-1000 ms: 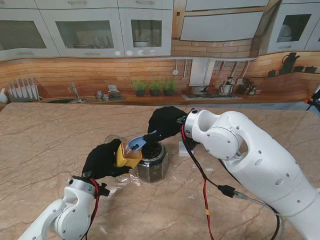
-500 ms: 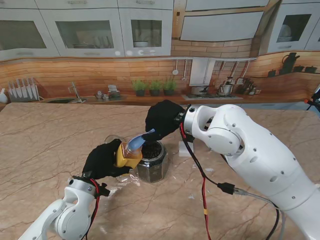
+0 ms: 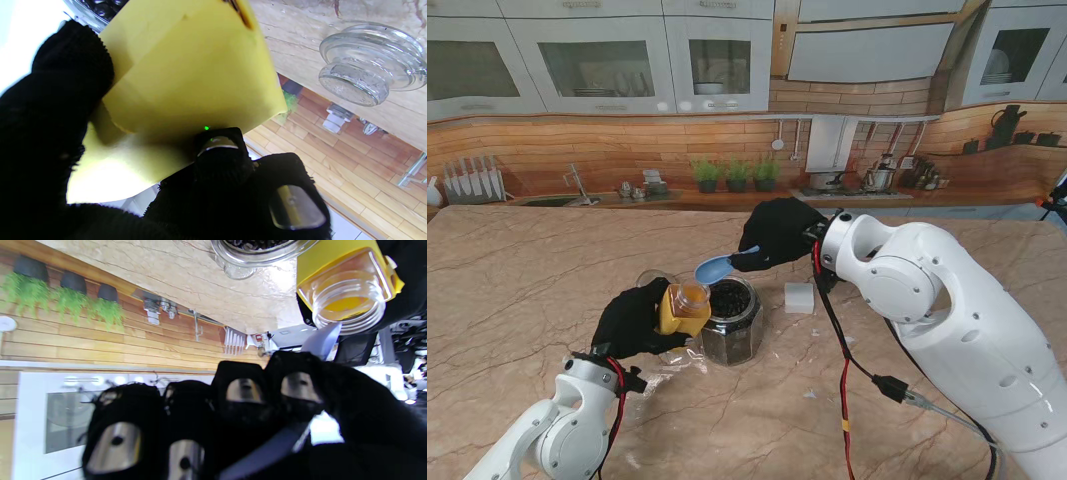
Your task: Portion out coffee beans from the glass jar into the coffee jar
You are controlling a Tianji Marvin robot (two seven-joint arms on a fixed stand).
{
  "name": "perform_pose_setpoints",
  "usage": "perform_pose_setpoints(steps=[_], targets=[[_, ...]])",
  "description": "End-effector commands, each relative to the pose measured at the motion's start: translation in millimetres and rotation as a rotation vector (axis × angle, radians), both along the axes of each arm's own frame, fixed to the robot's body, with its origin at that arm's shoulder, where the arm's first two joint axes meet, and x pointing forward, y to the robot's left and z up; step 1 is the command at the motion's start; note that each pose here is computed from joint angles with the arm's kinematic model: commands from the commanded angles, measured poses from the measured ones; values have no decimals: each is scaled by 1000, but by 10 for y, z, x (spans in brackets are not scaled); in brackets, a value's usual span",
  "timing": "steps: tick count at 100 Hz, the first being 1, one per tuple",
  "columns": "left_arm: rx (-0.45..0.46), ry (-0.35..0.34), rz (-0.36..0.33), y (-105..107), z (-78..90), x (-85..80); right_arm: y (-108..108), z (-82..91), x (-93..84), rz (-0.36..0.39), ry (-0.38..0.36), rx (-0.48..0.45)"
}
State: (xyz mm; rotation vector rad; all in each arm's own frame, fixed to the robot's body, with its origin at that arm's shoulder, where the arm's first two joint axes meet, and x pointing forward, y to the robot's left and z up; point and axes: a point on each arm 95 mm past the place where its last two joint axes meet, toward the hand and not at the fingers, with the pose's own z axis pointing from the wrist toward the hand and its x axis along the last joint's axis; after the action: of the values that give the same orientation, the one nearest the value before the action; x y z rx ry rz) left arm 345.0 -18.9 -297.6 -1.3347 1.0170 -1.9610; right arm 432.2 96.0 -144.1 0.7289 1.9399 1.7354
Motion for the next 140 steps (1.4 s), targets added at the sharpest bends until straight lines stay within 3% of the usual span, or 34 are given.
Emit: perform_pose_setpoints(steps=[1, 37, 58, 80, 113, 140], targets=[[-13, -2, -6, -21, 14, -32, -91, -84, -40, -28, 19, -2], [-23, -7, -13, -41, 25, -33, -712, -371, -326, -206, 88, 35], [-28, -10, -20, -67, 44, -32, -891, -614, -498, -267, 131, 30], [-32, -13, -23, -79, 56, -32, -950, -903, -601, -300, 198, -10], [-45, -21, -14, -51, 73, -41, -938, -1513, -616, -393, 323, -81], [-44, -30, -11, -23, 101, -31, -889, -1803, -597, -407, 387, -147]])
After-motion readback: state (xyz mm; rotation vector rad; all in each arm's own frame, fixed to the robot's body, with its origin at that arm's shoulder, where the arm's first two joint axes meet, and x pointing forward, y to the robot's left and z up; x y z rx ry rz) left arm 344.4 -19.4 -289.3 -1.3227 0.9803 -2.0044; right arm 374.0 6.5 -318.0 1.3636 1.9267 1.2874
